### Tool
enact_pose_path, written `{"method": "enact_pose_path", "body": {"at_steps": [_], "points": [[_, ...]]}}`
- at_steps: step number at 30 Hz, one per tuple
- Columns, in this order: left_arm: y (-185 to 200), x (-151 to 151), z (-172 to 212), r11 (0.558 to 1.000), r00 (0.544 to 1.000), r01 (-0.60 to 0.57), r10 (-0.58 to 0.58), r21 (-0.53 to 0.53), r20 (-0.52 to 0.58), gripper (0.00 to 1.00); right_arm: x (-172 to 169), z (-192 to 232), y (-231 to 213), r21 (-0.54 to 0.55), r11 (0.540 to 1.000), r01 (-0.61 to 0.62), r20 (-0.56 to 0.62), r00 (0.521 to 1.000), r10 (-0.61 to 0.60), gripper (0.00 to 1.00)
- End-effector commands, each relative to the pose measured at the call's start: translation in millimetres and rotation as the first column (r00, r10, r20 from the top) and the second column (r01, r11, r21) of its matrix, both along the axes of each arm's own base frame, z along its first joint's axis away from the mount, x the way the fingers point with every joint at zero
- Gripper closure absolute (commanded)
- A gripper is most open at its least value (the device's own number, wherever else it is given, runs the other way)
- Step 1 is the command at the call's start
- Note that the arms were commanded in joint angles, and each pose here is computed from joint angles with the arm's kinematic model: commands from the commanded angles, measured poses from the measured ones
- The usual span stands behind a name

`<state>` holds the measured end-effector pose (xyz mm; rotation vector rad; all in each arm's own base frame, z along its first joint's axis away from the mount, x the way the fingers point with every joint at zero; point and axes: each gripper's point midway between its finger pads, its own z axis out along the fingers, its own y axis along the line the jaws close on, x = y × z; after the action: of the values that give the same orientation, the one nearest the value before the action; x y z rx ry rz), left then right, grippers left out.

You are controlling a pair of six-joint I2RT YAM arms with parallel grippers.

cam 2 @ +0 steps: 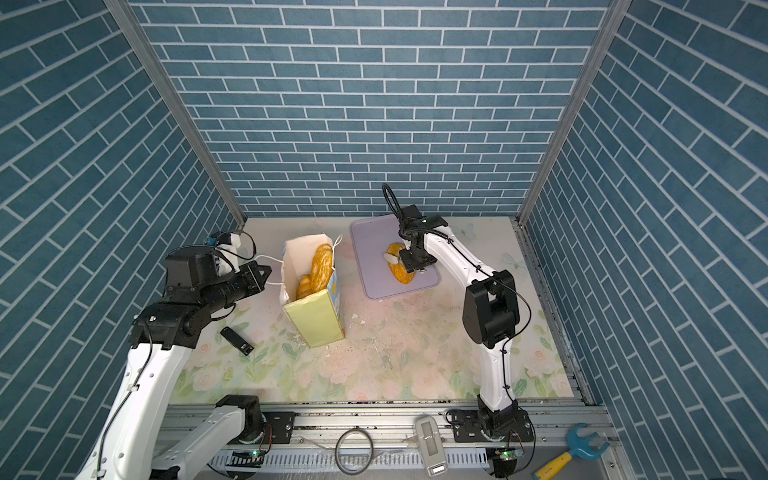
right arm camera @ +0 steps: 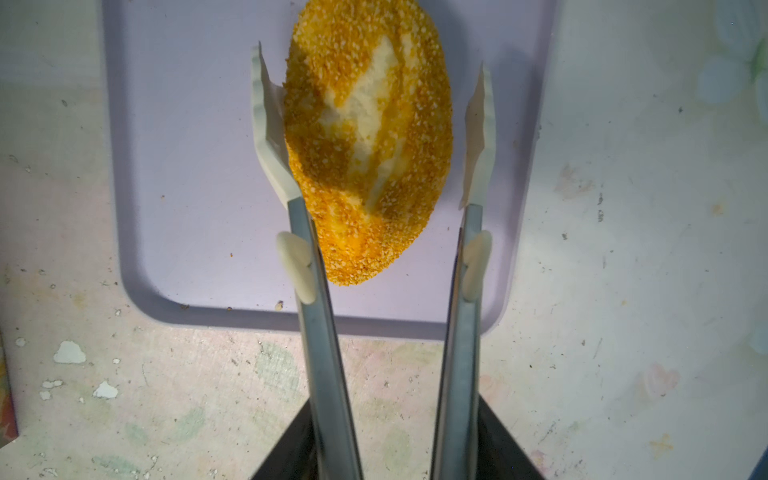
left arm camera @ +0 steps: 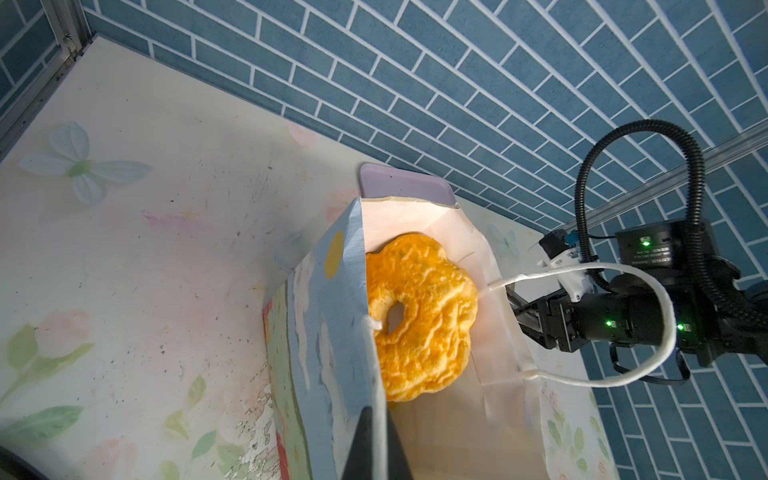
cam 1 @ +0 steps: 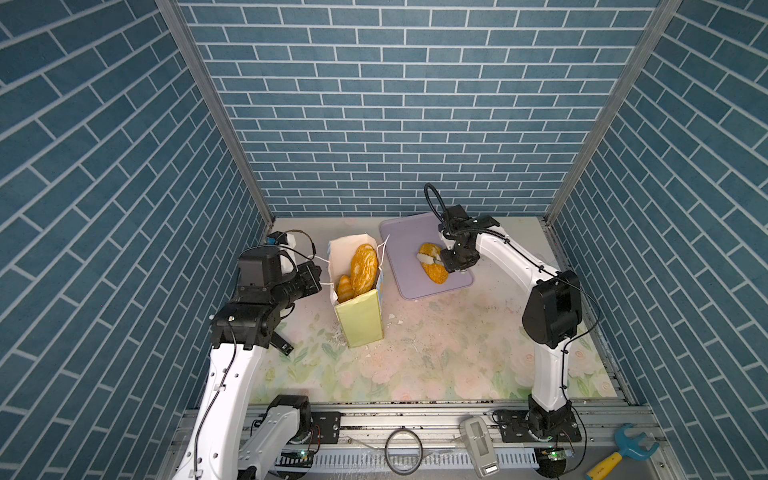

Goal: Place the fake bread into the paper bag
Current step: 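Close the right tongs on the round sugared bun and lift it, then carry the sugared bun over the bag with the right tongs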

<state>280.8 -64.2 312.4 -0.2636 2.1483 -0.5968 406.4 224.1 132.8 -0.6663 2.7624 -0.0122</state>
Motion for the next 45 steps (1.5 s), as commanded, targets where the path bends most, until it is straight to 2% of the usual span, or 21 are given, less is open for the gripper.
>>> {"method": "enact_pose_path", "body": {"at_steps": [1, 9, 15, 22, 33, 41, 45], "points": [[-2.7, 1.5, -1.6, 1.0, 1.0, 0.014, -0.014, -0.001, 0.001, 1.0, -4.6, 3.6, 6.5, 0.011, 1.0, 0.02, -0.031, 0.999, -0.02, 0.47], [-3.4, 4.8, 0.5, 1.0, 1.0, 0.018, -0.018, -0.002, 0.005, 1.0, -3.5, 1.1, 7.1, -0.02, 1.0, 0.023, -0.049, 0.999, -0.024, 0.48], [-3.8, 5.0, 1.7, 1.0, 1.0, 0.019, -0.019, -0.004, 0.009, 1.0, -4.4, 22.4, -1.5, -0.036, 0.999, 0.021, 0.004, 1.0, -0.021, 0.62], [-2.7, 5.7, 3.6, 1.0, 1.0, 0.011, -0.011, -0.004, 0.015, 1.0, -13.9, 89.9, -12.3, 0.032, 0.999, 0.036, 0.14, 0.989, -0.04, 0.7], [-2.3, 4.7, 6.9, 1.0, 1.0, 0.009, -0.009, -0.004, 0.021, 1.0, -52.2, 180.7, -27.2, 0.159, 0.987, 0.021, 0.288, 0.955, -0.067, 0.72], [-3.0, 3.6, 6.5, 1.0, 1.0, 0.004, -0.003, -0.021, 0.012, 1.0, -91.4, 246.0, -6.6, 0.255, 0.96, -0.114, 0.404, 0.915, 0.002, 0.73], [-2.1, 2.0, 6.7, 1.0, 1.0, 0.0, 0.001, -0.02, 0.013, 1.0, -111.3, 275.1, 13.0, 0.248, 0.946, -0.21, 0.466, 0.882, 0.073, 0.74]]}}
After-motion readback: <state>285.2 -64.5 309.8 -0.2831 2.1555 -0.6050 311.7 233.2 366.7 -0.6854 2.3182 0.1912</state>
